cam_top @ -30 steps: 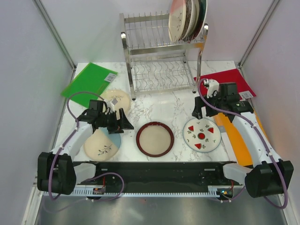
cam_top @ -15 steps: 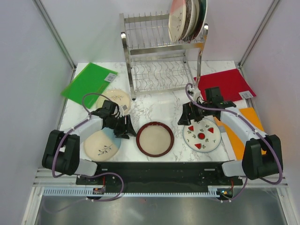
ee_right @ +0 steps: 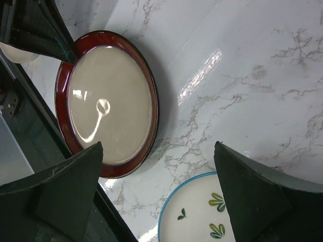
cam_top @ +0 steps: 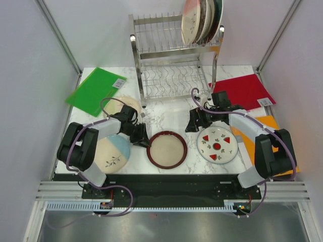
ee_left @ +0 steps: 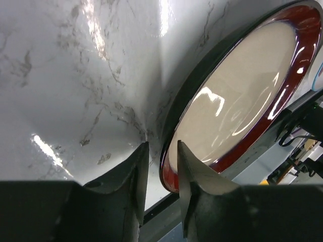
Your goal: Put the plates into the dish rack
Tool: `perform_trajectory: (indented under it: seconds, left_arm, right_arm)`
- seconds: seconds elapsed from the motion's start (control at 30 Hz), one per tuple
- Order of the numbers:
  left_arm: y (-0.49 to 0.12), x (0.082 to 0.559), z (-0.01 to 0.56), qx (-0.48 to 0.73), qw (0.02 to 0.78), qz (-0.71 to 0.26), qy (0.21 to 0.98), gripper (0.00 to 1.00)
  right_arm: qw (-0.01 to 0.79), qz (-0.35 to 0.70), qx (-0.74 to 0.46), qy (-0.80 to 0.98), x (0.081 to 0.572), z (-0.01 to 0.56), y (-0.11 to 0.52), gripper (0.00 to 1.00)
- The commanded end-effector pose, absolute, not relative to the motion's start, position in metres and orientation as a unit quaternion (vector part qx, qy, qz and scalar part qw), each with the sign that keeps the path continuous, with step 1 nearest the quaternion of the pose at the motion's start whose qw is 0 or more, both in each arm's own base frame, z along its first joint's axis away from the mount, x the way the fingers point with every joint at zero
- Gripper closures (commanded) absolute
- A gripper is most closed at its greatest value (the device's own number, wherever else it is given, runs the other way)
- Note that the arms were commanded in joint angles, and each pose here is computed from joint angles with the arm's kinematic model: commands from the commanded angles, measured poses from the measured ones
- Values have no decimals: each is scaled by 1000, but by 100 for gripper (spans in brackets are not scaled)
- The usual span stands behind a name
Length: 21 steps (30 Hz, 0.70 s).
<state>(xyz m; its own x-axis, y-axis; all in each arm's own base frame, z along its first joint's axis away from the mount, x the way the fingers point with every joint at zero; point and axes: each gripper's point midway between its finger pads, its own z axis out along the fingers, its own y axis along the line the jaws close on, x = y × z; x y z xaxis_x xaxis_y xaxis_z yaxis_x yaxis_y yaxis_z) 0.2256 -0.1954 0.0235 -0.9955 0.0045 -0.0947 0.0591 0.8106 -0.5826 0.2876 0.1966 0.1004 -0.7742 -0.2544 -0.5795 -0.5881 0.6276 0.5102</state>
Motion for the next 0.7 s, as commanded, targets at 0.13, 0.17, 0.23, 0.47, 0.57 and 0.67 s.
perform_trajectory:
  seconds: [0.13,0.17,0.23,0.47,0.57,0.67]
  left_arm:
    - [-219,246,31,26,53,-350,935,75]
    - [-220,247,30,28,52,-352,934,91]
    - [-222,248,32,37,53,-362,930,98]
    - [-226,266,47,78,80,-440,891,98]
    - [-227,273,48,101,99,-457,878,98]
    - [-228,268,47,110,99,-473,868,98]
  right_arm:
    - [237,366,-255,863,302,96,205,2]
    - [234,367,-255,863,302,94,206,2]
    - [221,373,-259,863,302,88,209,2]
    - [201,393,-283,851,309,74,221,2]
    - [181,412,-283,847,312,66,231,2]
    - [166,422,-289,843,316,59,240,2]
